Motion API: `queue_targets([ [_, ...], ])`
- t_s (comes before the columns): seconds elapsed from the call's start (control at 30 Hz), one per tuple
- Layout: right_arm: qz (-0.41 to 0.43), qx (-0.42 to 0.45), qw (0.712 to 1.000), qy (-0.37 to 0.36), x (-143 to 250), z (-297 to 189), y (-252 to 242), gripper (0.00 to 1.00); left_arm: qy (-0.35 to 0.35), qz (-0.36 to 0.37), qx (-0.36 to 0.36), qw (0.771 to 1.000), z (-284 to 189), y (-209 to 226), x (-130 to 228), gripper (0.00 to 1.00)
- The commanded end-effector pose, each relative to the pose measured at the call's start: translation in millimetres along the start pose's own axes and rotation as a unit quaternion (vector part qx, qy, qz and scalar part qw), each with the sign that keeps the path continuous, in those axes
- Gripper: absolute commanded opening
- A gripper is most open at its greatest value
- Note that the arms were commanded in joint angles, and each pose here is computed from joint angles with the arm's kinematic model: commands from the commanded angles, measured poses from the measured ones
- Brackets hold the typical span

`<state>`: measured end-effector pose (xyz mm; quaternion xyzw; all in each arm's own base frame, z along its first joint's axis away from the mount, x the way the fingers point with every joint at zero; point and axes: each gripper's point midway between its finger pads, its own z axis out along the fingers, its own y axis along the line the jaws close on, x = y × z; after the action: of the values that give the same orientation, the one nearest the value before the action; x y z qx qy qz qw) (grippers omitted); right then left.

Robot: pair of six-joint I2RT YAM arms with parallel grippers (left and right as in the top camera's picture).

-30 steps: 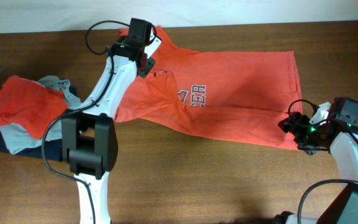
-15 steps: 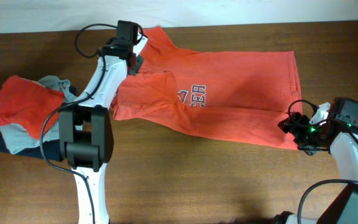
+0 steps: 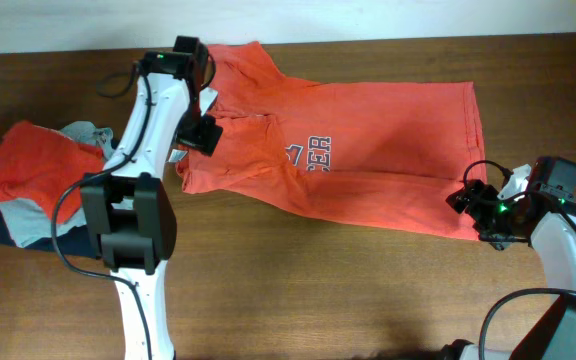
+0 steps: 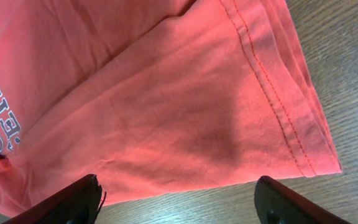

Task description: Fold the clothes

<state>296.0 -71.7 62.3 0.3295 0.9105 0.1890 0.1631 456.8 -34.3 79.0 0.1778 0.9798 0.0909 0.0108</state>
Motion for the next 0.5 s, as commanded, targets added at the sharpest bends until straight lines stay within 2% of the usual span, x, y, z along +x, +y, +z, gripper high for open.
queue_targets([
  [0.0,-0.003,0.001,1.0,-0.006,-5.2,-2.3,2.0,0.84,0.002,-0.039,0.096,0.995,-5.3,-14.3,8.1,0.85],
  [0.13,-0.003,0.001,1.0,-0.006,-5.1,-2.3,1.9,0.85,0.009,-0.042,0.133,0.99,-5.0,-9.6,17.3,0.82],
  [0.2,-0.003,0.0,1.0,-0.006,-5.2,-2.3,2.1,0.85,-0.028,-0.001,0.18,0.983,-1.3,-20.6,5.8,0.81],
  [0.33,-0.003,0.0,1.0,-0.006,-5.0,-2.2,2.1,0.85,-0.038,0.045,0.219,0.974,18.8,-41.7,6.6,0.77],
  [0.4,-0.002,0.001,1.0,-0.005,-4.5,-2.2,2.0,0.85,-0.03,0.05,0.225,0.973,35.3,-47.8,13.0,0.57],
  [0.47,-0.002,0.001,1.0,-0.004,-4.1,-2.2,1.8,0.85,-0.028,0.039,0.231,0.972,42.8,-48.7,15.1,0.46],
])
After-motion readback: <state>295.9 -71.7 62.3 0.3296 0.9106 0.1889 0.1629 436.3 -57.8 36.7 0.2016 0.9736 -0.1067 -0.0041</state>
